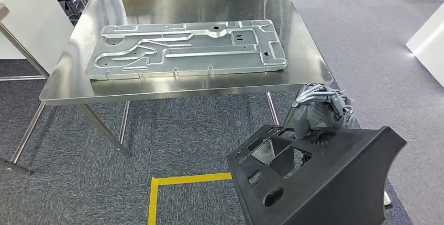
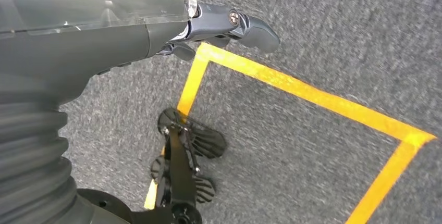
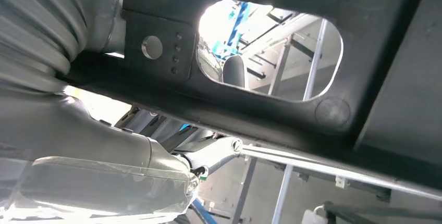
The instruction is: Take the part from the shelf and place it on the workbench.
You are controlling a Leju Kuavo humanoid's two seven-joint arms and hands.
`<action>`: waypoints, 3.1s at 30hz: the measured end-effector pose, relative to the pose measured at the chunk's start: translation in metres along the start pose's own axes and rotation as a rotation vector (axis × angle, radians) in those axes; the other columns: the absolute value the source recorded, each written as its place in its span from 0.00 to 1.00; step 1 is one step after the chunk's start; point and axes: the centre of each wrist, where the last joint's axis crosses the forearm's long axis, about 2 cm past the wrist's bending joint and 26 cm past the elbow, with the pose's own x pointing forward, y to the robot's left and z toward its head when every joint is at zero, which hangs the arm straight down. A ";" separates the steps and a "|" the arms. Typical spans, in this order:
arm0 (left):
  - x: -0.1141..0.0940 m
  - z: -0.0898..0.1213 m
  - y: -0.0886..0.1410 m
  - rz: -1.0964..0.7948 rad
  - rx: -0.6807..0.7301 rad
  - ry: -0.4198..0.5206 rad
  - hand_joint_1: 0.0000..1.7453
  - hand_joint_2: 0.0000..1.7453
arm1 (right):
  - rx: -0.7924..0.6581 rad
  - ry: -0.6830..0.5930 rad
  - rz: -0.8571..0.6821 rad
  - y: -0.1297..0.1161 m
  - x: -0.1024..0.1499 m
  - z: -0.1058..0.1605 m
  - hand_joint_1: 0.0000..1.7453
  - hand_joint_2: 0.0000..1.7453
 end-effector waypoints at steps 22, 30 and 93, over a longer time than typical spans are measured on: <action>0.000 0.000 0.000 0.003 -0.012 0.001 0.00 1.00 | -0.032 -0.006 0.034 -0.011 -0.003 -0.004 1.00 1.00; -0.001 0.000 0.000 0.003 -0.009 0.002 0.00 1.00 | -0.028 0.004 0.036 -0.011 -0.004 -0.001 1.00 1.00; 0.007 -0.003 -0.004 -0.016 -0.048 -0.020 0.00 1.00 | -0.050 0.044 0.722 -0.136 -0.091 -0.233 1.00 1.00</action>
